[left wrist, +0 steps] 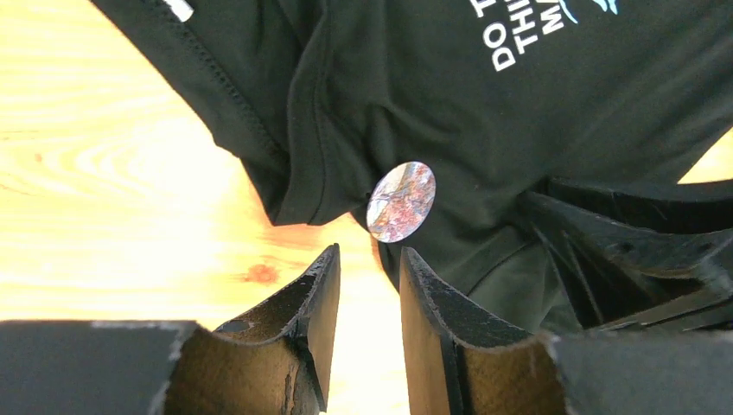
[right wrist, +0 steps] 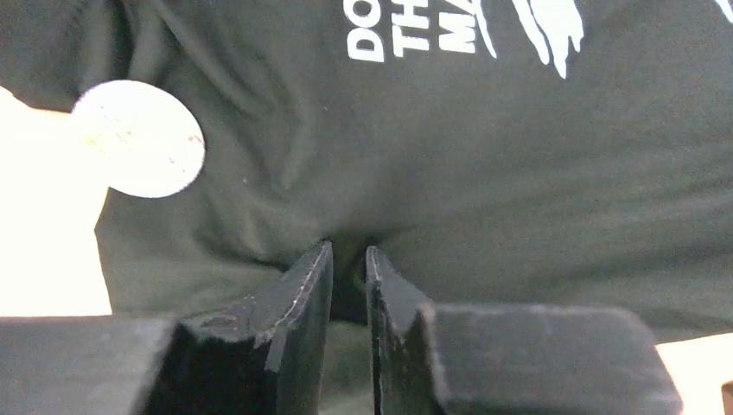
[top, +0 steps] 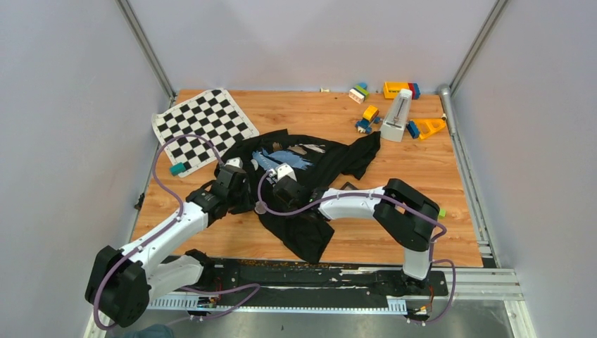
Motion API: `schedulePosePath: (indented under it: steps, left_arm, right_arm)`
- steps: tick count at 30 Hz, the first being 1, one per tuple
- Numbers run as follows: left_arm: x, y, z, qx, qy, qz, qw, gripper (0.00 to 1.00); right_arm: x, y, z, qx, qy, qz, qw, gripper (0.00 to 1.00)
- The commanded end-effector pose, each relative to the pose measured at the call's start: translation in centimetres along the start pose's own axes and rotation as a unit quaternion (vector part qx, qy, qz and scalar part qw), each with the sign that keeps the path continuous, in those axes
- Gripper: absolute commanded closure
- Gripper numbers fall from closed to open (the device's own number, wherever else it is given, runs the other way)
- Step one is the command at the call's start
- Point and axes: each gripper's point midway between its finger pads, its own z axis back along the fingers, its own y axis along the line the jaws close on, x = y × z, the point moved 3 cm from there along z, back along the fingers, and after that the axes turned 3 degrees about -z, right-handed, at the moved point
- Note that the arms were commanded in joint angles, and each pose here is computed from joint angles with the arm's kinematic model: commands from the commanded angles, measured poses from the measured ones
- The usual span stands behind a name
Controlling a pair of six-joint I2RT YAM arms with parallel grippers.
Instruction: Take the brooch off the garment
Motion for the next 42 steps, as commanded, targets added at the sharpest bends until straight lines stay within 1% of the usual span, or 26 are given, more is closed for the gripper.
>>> schedulePosePath:
  steps: [1, 4, 8, 11, 12, 14, 15, 16, 17, 19, 21, 22, 25, 29, 32, 33, 35, 38, 40, 41, 42]
  left_arm:
    - [0.2, 0.6, 0.9, 0.017, 0.000, -0.002, 1.000, 0.61]
    - [-0.2, -0.3, 1.1, -0.019, 0.010, -0.007, 1.000, 0.61]
    - [-0.1, -1.8, 1.7, -0.058, 0.011, -0.013, 0.998, 0.60]
    - [0.0, -2.3, 2.0, -0.056, 0.011, -0.025, 0.998, 0.59]
    - [-0.1, -2.7, 2.1, -0.056, 0.014, -0.033, 0.998, 0.58]
    - [0.0, -2.6, 1.9, -0.038, 0.012, -0.044, 0.998, 0.56]
    - [0.2, -2.6, 1.9, -0.034, 0.012, -0.046, 0.998, 0.57]
    - [0.2, -2.4, 1.5, -0.022, 0.013, -0.048, 0.999, 0.58]
    - [0.3, -2.3, 1.3, -0.018, 0.012, -0.048, 0.999, 0.60]
    - [0.8, -2.3, 0.9, -0.014, 0.010, -0.044, 0.999, 0.63]
    - [1.2, -2.5, 0.6, -0.023, 0.011, -0.040, 0.999, 0.65]
    - [1.4, -2.8, 0.3, -0.030, 0.012, -0.040, 0.999, 0.66]
    - [1.9, -3.1, -0.3, -0.035, 0.016, -0.037, 0.999, 0.72]
    - [1.8, -2.9, -1.6, -0.032, 0.031, -0.032, 0.999, 0.74]
    - [1.8, -2.3, -2.4, -0.025, 0.037, -0.025, 0.999, 0.75]
    - [1.6, -2.0, -2.8, -0.020, 0.040, -0.023, 0.999, 0.75]
    - [1.5, -1.3, -3.3, -0.004, 0.042, -0.022, 0.999, 0.76]
    - [1.0, -0.3, -4.0, 0.017, 0.050, -0.027, 0.998, 0.76]
    - [0.6, 0.0, -4.5, 0.024, 0.059, -0.030, 0.998, 0.76]
    - [0.4, 0.0, -4.9, 0.026, 0.066, -0.031, 0.997, 0.76]
    - [0.3, 0.0, -5.1, 0.026, 0.069, -0.033, 0.997, 0.77]
  right_arm:
    - [0.0, -0.4, 1.1, -0.044, -0.018, 0.021, 0.999, 0.87]
    - [0.9, 0.2, 2.6, -0.017, -0.043, 0.013, 0.999, 1.00]
    - [2.0, 0.7, 4.7, 0.019, -0.078, -0.002, 0.997, 1.00]
    - [2.7, 1.4, 6.4, 0.063, -0.104, -0.009, 0.992, 1.00]
    - [3.0, 1.7, 6.9, 0.079, -0.115, -0.008, 0.990, 0.86]
    - [2.8, 2.0, 7.4, 0.097, -0.114, 0.000, 0.989, 0.59]
    - [2.7, 2.1, 7.4, 0.101, -0.111, 0.004, 0.989, 0.48]
    - [2.4, 1.9, 7.1, 0.093, -0.106, 0.006, 0.990, 0.42]
    - [2.5, 1.7, 6.7, 0.074, -0.104, 0.005, 0.992, 0.38]
    - [1.9, 0.9, 5.6, 0.030, -0.073, 0.015, 0.997, 0.36]
    - [1.4, 0.8, 4.8, 0.010, -0.061, 0.027, 0.998, 0.32]
    - [1.0, 0.9, 4.5, 0.009, -0.054, 0.032, 0.998, 0.30]
    - [0.3, 1.5, 3.9, 0.014, -0.037, 0.041, 0.998, 0.29]
    - [-0.7, 1.7, 3.1, 0.015, -0.016, 0.043, 0.999, 0.29]
    - [-1.1, 1.9, 2.8, 0.018, -0.006, 0.043, 0.999, 0.33]
    - [-1.2, 1.9, 2.7, 0.017, -0.003, 0.045, 0.999, 0.38]
    - [-1.2, 1.8, 2.6, 0.010, 0.002, 0.048, 0.999, 0.54]
    - [-1.2, 1.7, 2.7, 0.010, 0.003, 0.048, 0.999, 0.73]
    - [-0.8, 1.9, 3.0, 0.015, -0.003, 0.045, 0.999, 0.91]
    - [-0.6, 2.0, 3.2, 0.017, -0.007, 0.043, 0.999, 0.98]
    - [-0.3, 2.1, 3.3, 0.019, -0.011, 0.041, 0.999, 1.00]
